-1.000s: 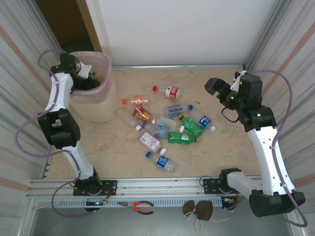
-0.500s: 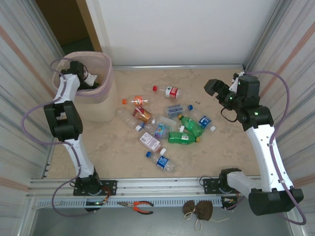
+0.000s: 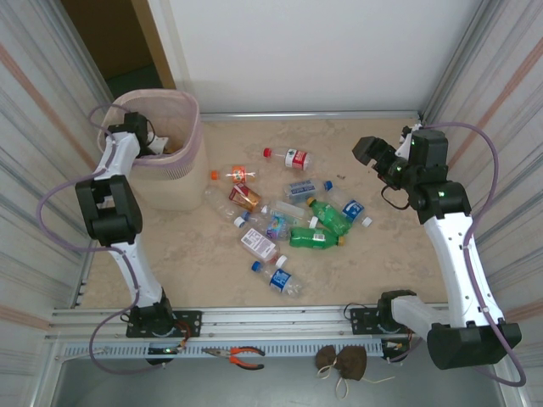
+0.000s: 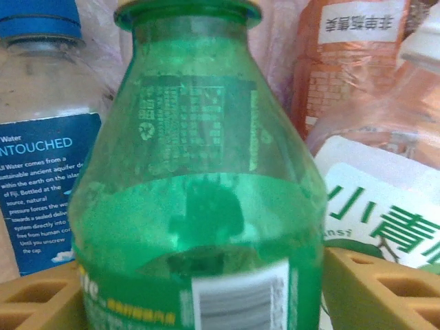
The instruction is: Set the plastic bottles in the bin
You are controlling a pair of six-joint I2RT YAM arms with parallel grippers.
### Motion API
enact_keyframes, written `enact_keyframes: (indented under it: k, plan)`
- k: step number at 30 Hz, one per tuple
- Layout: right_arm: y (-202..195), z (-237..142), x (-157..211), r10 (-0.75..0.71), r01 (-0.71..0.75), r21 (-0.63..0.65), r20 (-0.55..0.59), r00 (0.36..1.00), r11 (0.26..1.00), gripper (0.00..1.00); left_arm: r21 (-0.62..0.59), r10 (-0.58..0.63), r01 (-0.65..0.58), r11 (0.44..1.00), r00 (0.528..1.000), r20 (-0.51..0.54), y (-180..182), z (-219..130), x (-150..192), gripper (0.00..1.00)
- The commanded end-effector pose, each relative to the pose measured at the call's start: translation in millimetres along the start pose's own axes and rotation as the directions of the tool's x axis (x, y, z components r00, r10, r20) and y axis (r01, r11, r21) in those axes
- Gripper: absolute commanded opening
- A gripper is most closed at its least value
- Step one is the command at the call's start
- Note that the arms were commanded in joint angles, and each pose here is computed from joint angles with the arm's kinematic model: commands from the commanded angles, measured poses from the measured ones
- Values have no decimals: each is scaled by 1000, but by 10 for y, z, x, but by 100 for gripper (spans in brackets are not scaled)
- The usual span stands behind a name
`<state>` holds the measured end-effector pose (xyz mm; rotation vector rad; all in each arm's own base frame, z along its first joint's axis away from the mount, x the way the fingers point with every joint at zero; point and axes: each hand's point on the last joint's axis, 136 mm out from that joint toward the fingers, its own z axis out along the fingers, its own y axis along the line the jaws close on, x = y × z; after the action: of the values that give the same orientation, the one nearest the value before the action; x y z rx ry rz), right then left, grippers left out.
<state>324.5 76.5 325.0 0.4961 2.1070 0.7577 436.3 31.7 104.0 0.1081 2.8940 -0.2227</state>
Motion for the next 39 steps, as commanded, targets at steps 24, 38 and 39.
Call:
enact_keyframes:
  k: [24, 38, 39]
  plan:
    - [-369, 432, 155, -158, 185, 141, -183, 970, 973, 83, 99, 22, -64, 993, 924, 381, -485, -1509, -409, 78]
    - [32, 1658, 535, -756, 745, -170, -289, 588, 645, 82, 216, 10, -159, 963, 826, 564, -835, -2197, -478, 76]
    - [55, 1773, 553, -782, 766, -191, -281, 556, 613, 83, 220, 8, -164, 962, 819, 574, -854, -2240, -474, 76]
